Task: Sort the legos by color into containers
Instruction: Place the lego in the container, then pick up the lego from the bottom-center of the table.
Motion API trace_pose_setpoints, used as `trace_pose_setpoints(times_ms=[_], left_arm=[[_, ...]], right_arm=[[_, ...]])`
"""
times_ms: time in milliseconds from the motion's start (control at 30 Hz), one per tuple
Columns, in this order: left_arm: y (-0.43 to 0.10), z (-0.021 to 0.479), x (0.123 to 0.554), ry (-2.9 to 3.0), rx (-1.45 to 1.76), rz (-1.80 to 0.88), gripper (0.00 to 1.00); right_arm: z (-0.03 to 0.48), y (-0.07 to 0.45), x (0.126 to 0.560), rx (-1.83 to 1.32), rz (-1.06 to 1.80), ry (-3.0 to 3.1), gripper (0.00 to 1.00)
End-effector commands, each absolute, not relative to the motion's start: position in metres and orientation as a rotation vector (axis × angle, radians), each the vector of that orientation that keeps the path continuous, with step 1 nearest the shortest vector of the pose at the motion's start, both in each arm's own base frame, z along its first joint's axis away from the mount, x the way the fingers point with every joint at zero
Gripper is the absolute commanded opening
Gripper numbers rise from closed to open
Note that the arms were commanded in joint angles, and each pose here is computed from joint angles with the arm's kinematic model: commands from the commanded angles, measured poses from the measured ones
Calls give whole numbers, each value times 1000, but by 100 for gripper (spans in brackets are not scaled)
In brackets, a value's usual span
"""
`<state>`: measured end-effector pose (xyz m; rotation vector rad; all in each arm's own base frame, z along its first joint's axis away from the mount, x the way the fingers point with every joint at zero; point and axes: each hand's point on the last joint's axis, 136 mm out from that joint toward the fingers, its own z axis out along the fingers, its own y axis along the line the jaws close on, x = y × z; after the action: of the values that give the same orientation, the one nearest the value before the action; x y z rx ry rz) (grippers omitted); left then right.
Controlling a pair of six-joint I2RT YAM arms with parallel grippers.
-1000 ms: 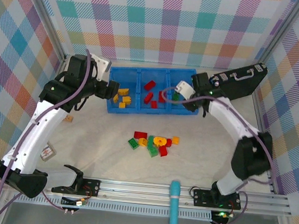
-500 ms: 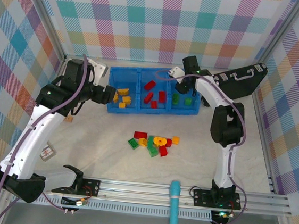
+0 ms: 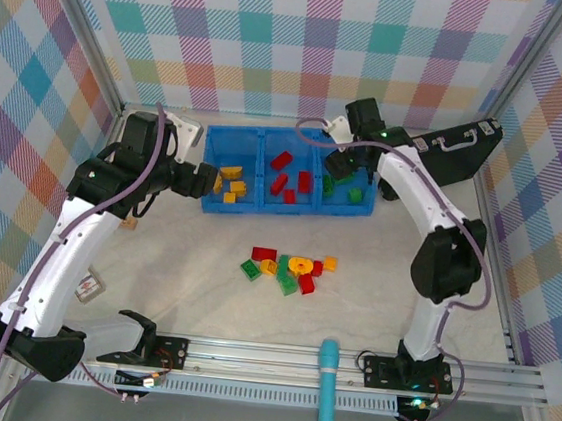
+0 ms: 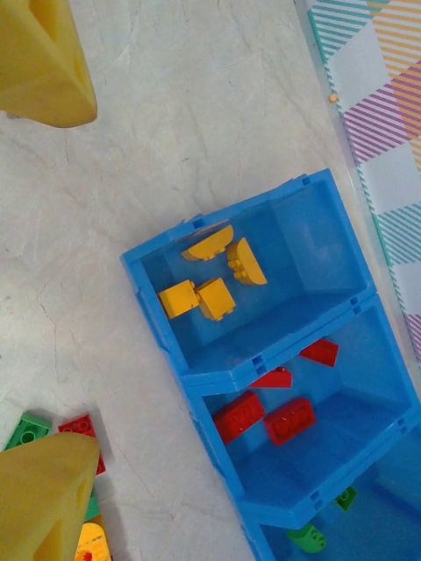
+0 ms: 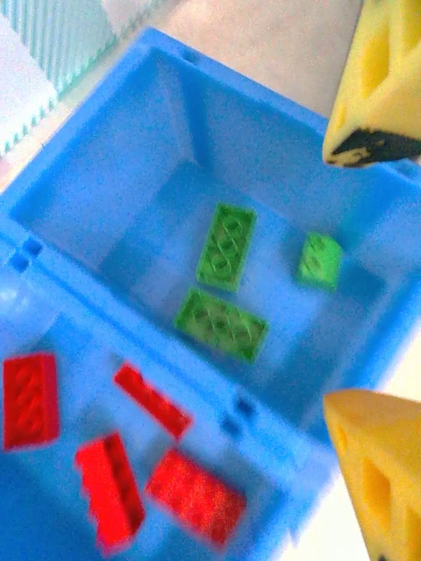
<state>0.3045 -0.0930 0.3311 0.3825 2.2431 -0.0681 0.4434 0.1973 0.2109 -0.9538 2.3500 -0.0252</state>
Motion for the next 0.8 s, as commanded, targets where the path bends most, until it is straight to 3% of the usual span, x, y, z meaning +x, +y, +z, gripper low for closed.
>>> trace_pose_setpoints(times_ms=[0,100,233,367,767], left_arm=[[-91,339,302,2201,403,-76,90],[-92,340,302,2193,407,-84,90],[-95,340,300,2187,406,-113,90],[-97,339,299,2176,401,-135,91],[-96,339,286,2171,375,-173,92]], right_arm=[[205,213,363,-793,280,2645,75],[191,239,313,-728,390,2683,76],[166,252,267,-514,431,2771,64],[141,267,226,-400,443,2843,63],[76,295,179,-551,235,2961,62]])
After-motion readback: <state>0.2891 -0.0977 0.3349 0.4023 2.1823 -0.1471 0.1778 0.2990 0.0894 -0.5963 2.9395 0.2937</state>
